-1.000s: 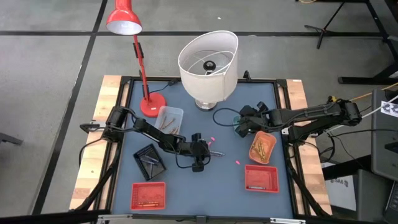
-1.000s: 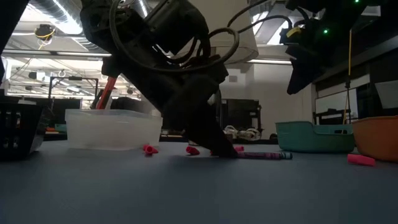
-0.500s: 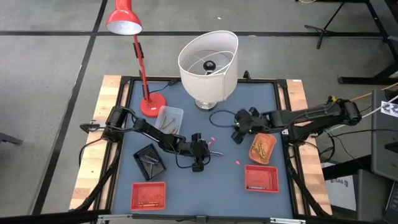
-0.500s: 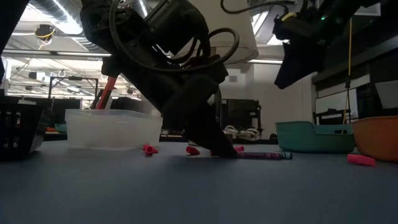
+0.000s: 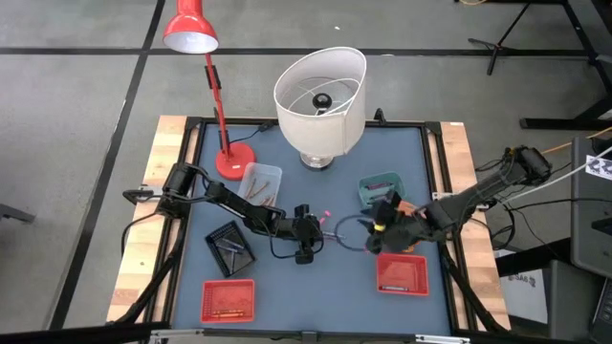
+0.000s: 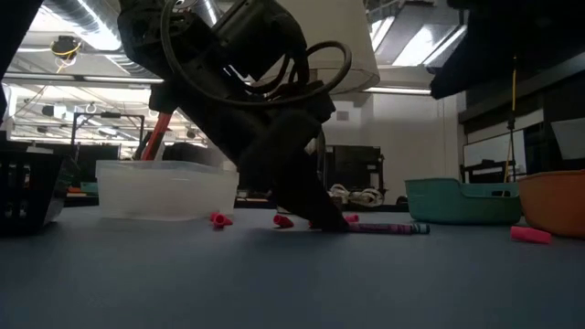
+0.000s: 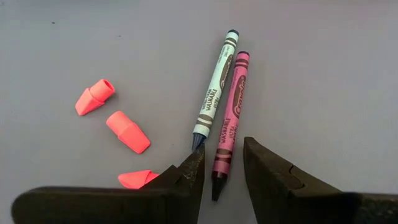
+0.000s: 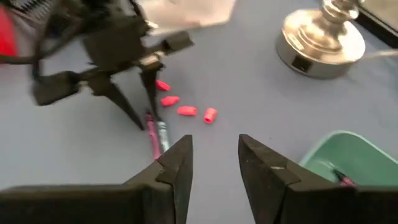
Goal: Sort crayons
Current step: Put the violet crayon into the green bin
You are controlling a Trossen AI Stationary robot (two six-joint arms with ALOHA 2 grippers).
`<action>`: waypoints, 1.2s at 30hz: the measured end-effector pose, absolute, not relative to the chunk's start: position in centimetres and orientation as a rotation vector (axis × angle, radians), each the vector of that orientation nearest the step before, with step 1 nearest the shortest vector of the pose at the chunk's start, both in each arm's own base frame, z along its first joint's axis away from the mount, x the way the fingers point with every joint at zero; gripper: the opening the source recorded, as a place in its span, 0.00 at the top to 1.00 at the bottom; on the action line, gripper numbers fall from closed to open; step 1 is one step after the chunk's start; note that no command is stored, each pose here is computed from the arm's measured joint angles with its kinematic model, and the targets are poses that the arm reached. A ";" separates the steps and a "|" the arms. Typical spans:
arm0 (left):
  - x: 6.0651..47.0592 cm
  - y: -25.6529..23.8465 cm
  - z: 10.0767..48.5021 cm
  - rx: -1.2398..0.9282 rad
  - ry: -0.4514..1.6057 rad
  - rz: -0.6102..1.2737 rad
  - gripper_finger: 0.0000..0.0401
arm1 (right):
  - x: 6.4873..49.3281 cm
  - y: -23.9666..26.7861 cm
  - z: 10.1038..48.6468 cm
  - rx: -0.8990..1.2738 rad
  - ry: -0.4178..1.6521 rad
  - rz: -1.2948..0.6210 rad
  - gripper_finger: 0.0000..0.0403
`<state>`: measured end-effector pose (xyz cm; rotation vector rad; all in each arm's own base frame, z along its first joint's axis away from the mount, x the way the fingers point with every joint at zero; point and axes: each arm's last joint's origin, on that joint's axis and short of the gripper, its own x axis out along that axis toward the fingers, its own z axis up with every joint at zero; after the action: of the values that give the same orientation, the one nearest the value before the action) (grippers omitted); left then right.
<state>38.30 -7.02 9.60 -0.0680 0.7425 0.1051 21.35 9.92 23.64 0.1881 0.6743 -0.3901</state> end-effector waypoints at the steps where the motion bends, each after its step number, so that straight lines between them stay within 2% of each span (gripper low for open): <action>1: 38.3 -7.0 9.6 -0.068 0.743 0.105 0.77 | 21.2 10.3 23.5 0.183 0.654 -0.382 0.69; 16: 38.3 -7.0 9.6 -0.066 0.743 0.104 0.77 | 19.7 11.8 19.4 0.231 0.535 -0.290 0.69; 28: 38.3 -7.0 9.6 -0.068 0.742 0.104 0.98 | 19.6 11.7 18.8 0.240 0.522 -0.295 0.69; 36: 38.8 -7.3 9.9 -0.099 0.665 0.054 0.99 | 19.9 12.0 19.1 0.279 0.480 -0.279 0.69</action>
<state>38.80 -7.26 9.94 -0.0992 0.6648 0.0542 19.95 11.97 19.11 0.2793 0.4798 -0.2794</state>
